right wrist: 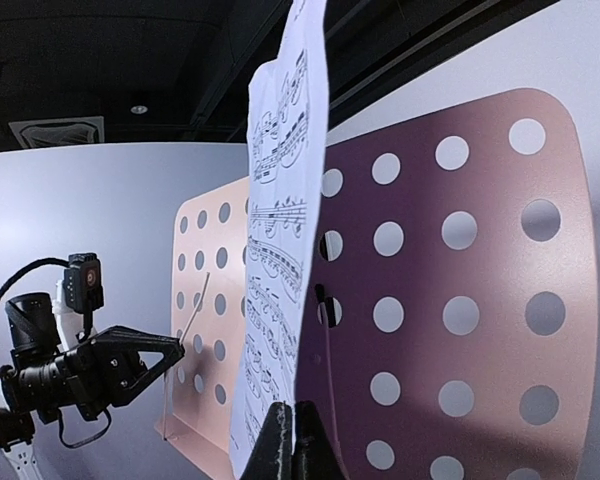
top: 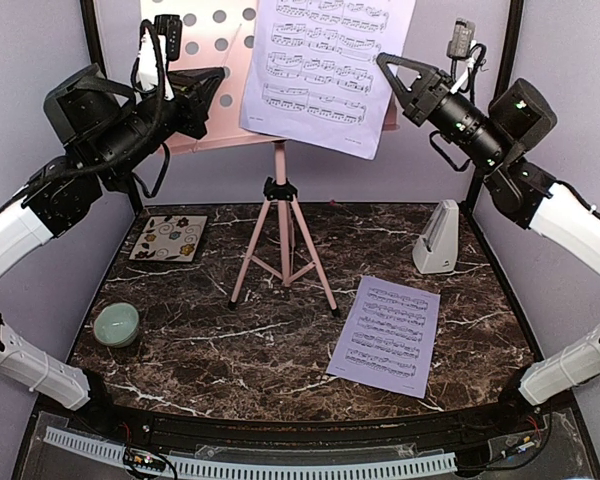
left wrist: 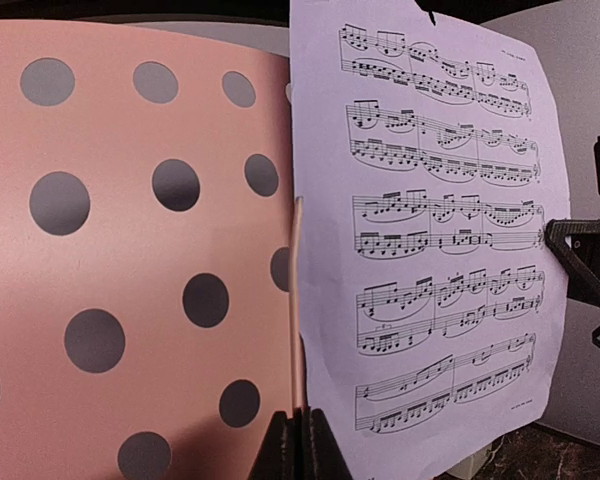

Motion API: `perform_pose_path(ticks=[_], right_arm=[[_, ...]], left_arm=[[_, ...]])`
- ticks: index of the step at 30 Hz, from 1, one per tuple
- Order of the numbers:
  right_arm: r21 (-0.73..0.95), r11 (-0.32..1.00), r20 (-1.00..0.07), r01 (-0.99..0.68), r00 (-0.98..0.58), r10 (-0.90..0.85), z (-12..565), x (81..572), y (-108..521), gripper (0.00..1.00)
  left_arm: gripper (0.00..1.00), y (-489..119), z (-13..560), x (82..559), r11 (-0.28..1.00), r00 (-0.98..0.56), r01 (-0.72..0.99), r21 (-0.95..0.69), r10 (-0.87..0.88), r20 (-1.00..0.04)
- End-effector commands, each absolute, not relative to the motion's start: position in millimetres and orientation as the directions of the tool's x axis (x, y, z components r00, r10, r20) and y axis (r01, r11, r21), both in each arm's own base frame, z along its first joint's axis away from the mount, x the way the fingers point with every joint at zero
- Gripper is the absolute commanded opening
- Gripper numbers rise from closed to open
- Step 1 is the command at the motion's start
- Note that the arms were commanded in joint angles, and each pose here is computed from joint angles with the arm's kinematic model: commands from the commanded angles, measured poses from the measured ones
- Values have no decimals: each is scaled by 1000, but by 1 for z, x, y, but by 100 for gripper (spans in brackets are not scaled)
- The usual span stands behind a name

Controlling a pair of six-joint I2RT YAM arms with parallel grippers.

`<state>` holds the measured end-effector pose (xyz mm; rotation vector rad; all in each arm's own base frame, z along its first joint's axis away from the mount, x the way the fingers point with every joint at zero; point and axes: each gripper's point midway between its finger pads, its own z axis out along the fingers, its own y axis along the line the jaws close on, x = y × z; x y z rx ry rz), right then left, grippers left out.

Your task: Set up the instrument practice props

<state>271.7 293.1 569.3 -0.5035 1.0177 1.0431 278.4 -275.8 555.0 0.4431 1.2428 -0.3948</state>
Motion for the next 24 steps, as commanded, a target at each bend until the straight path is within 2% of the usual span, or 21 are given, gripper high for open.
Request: perform_pose_path(ticks=[1, 24], right_arm=[[54, 416, -864, -908, 166, 475, 580, 267, 304, 0], [-140, 332, -883, -933, 269, 384, 592, 289, 375, 0]], left_arm=[[0, -276, 589, 261, 819, 390, 555, 147, -101, -915], [0, -295, 580, 255, 759, 406, 612, 220, -63, -912]])
